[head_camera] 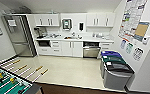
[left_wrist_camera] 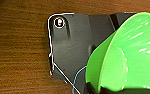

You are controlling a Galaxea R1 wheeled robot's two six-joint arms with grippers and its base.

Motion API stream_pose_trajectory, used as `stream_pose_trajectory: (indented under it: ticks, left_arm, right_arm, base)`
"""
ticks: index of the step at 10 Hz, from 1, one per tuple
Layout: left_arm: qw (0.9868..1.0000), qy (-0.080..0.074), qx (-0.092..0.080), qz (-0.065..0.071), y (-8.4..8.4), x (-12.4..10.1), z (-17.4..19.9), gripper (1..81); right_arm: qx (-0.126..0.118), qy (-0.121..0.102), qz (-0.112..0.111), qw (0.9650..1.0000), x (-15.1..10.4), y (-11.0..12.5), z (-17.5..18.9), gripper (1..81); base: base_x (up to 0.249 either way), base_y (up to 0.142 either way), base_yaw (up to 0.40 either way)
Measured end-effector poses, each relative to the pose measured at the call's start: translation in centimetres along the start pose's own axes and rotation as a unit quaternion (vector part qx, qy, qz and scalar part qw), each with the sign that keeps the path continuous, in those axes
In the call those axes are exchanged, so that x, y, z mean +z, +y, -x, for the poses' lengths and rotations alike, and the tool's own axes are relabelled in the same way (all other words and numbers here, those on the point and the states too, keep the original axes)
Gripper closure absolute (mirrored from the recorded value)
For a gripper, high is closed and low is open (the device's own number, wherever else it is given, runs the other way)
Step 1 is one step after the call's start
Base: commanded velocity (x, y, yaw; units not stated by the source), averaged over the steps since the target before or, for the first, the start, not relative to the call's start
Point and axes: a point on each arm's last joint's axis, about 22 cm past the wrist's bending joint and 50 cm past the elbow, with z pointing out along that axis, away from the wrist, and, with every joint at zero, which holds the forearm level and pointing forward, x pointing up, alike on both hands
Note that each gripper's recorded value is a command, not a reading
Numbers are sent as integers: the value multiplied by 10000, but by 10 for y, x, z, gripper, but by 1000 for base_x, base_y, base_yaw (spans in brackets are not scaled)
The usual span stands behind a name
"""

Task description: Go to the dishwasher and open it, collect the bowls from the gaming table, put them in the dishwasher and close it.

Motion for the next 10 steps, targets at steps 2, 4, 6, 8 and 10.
stream_pose_trajectory:
  ticks: [2,4,6,8,10]
  left_arm:
    - [10000,-1,0,3,0,0,0,811]
    - [10000,-3,-2,-10,-2,-1,0,811]
    - [10000,-1,0,-4,-1,0,0,811]
    - [10000,0,0,-4,-1,0,0,811]
    - [10000,-16,0,-16,-2,-1,1,811]
  right_arm:
    - [3,0,-2,10000,0,0,0,811]
    - [1,-5,-4,10000,0,-1,1,811]
    - [1,-5,-4,10000,0,-1,1,811]
    - [-1,4,7,10000,0,1,0,811]
    - [3,-8,-25,10000,1,-4,1,811]
  base:
    - [163,-73,0]
    - [162,-72,0]
    - [160,-32,0]
    - [159,0,0]
    - [160,0,0]
